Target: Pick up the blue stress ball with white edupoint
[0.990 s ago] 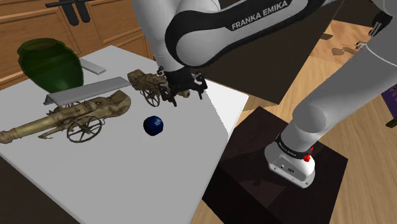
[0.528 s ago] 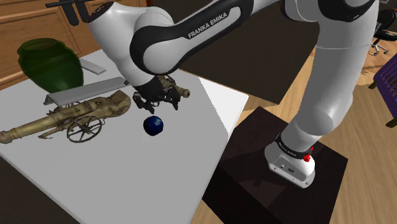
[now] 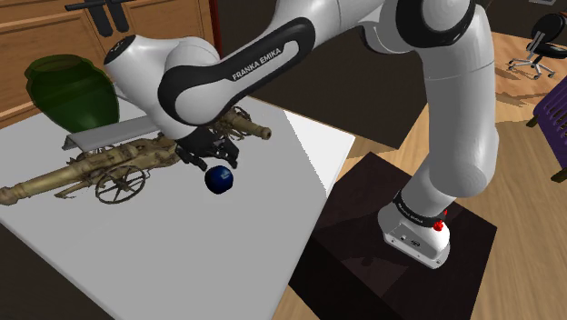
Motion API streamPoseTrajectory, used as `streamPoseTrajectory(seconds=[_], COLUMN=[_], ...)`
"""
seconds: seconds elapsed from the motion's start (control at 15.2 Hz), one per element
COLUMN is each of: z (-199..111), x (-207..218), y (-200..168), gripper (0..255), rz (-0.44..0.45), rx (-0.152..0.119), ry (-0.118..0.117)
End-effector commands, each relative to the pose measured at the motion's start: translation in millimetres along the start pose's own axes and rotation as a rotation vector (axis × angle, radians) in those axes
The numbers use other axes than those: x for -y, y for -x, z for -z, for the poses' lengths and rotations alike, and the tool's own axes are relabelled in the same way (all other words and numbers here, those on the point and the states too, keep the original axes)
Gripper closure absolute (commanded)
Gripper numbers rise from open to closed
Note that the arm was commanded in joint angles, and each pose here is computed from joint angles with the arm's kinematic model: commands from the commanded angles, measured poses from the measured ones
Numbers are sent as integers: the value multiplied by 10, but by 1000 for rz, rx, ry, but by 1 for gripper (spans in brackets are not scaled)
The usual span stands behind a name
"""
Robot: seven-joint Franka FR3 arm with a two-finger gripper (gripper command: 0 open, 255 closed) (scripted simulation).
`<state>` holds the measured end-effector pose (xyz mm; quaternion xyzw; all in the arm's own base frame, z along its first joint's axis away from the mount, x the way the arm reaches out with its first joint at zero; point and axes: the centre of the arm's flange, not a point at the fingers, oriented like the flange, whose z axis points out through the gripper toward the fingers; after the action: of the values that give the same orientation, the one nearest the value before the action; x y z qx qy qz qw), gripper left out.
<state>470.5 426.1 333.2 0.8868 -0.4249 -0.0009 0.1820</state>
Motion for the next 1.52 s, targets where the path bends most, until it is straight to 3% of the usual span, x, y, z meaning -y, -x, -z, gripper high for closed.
streamPoseTrajectory(seconds=[0.0, 0.26, 0.33, 0.92, 1.45], z=[-100, -227, -223, -227, 168], x=[41, 85, 85, 85, -51], y=[14, 35, 36, 35, -30], gripper=[0, 0, 255, 255, 255], rz=[-2, -2, -2, -2, -2], rx=[0, 0, 0, 0, 0], ry=[0, 0, 0, 0, 0])
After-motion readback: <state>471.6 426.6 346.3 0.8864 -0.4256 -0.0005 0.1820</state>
